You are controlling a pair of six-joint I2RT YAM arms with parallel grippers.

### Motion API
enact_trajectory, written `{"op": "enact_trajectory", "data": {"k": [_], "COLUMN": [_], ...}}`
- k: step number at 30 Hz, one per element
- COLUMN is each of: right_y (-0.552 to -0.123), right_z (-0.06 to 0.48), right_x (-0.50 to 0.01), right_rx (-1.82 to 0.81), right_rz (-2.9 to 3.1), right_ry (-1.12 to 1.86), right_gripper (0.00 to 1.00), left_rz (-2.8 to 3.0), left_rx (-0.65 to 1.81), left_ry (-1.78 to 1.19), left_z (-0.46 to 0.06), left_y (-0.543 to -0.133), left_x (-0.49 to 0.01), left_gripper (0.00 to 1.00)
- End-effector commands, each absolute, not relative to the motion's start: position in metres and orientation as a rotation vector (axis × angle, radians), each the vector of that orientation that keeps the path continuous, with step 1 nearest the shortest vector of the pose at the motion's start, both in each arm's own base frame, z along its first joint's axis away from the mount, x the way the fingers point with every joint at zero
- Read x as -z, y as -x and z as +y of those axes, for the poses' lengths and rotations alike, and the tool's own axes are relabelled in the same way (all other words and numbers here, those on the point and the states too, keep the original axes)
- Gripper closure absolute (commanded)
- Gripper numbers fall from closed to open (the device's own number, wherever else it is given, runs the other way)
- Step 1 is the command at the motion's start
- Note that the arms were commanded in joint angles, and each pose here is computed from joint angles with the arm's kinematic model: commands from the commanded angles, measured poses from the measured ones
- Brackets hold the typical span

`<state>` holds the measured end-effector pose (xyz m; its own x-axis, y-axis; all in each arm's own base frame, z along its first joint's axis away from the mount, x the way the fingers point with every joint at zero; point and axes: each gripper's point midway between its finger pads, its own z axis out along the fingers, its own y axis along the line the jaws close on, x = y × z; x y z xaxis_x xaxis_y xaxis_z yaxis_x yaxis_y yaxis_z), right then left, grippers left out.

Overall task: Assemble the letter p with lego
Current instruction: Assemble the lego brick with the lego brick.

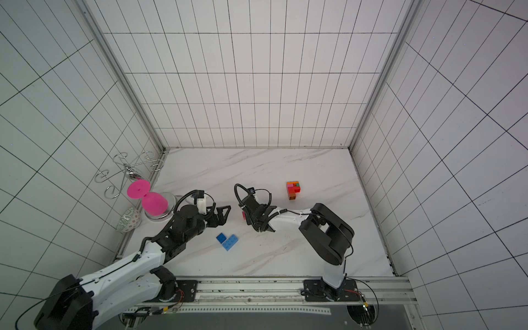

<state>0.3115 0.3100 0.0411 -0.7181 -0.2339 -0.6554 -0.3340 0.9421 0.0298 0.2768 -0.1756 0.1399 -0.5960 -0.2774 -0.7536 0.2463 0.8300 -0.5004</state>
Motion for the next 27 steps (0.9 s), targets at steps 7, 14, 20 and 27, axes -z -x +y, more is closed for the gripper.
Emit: {"op": "enact_trajectory", "data": {"k": [7,14,20,27], "right_y": [-0.286,-0.298,-0.3,-0.278], "right_z": [0.283,0.295,0.292,0.299], "right_x": [-0.023,-0.066,-0.083,-0.12], "right_rx": [-0.051,-0.101,-0.101,-0.292], "right_rz": [2.522,2.453,2.432,2.368], "right_ry": [0.464,0.457,0.448,0.539], "right_gripper": [0.89,0.48,0.41,0.43], "left_rz": [2.091,2.091,2.088,2.072], "left_rx": [0.723,0.727,0.726,0.696], "left_ry": [0.033,0.027,0.027,0.029], "left_z": [-0.173,-0.174,-0.174,-0.167], "left_y": [-0.275,-0.275,-0.275,-0.272], "left_x": [-0.138,-0.138,-0.139,-0.149], "left_gripper": [0.02,0.02,0.02,0.03]}}
